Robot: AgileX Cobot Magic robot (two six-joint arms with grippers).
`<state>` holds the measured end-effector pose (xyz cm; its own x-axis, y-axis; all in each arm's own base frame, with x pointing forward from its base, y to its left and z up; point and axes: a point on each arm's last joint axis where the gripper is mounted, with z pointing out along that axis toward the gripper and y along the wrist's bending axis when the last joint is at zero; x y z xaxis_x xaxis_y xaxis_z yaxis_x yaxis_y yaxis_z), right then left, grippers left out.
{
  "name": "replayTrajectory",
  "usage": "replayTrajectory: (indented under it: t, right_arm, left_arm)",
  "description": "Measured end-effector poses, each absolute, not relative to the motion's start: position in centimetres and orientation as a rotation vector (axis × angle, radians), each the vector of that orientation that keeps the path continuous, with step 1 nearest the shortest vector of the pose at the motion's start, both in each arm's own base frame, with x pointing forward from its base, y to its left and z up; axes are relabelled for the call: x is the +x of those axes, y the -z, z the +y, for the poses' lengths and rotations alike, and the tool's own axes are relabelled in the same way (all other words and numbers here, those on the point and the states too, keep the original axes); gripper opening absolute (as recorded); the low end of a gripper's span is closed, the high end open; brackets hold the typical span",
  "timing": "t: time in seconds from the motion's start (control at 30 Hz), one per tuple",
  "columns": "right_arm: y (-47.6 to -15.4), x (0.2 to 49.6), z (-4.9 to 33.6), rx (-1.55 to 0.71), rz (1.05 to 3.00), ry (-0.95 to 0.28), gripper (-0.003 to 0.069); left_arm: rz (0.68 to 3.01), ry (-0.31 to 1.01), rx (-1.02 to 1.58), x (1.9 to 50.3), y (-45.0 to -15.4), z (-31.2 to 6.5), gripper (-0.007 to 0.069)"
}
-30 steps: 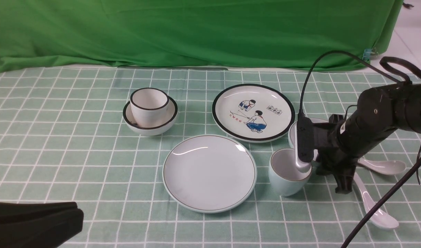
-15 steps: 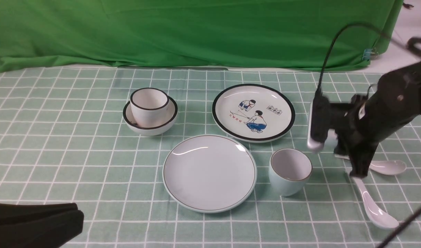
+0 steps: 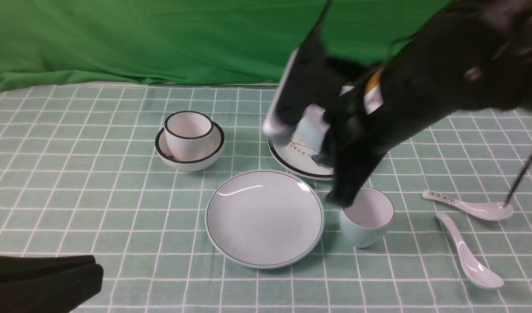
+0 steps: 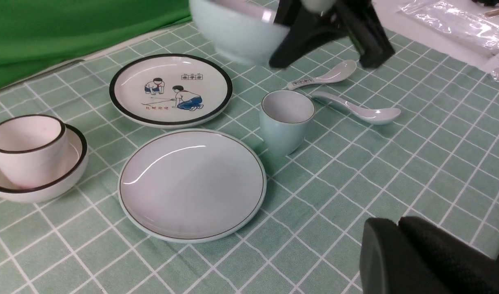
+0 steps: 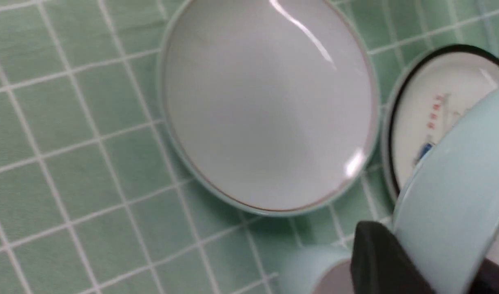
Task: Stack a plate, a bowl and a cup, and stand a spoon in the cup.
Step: Use the right arm to put the blue rice bowl into the blue large plate in the middle
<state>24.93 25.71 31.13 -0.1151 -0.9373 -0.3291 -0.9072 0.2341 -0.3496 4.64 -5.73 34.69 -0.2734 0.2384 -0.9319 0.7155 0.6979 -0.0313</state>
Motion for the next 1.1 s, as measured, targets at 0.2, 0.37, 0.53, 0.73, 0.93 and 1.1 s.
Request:
replayTrajectory:
  t: [0.2, 0.37, 0.53, 0.73, 0.93, 1.1]
  right_arm:
    - [-27.1, 24.0, 29.1, -1.827, 2.047, 0.079, 0.0094]
    - [-24.1, 24.8, 30.7, -1.887, 2.084, 0.096, 0.0094]
    - [-22.6, 25.8, 32.0, -1.887, 2.077, 0.093, 0.0094]
    - [-20.4, 26.6, 32.8, -1.922, 2.080, 0.130, 0.0094]
    - [-20.0, 26.8, 32.9, -1.925, 2.066, 0.141, 0.0094]
    - [-19.9, 26.9, 33.0, -1.925, 2.056, 0.149, 0.0115]
  left_arm:
    - [1.832, 0.552, 0.755, 4.6, -34.7, -5.7, 0.0017]
    - [1.832, 0.552, 0.755, 4.6, -34.7, -5.7, 0.0017]
    - [1.832, 0.552, 0.755, 4.6, -34.7, -5.7, 0.0017]
    - [1.832, 0.552, 0.755, 4.6, -34.7, -5.7, 0.0017]
    - [1.832, 0.552, 0.755, 4.6, -34.7, -5.7, 0.0017]
    - [1.832, 0.552, 0.755, 4.6, -34.7, -5.7, 0.0017]
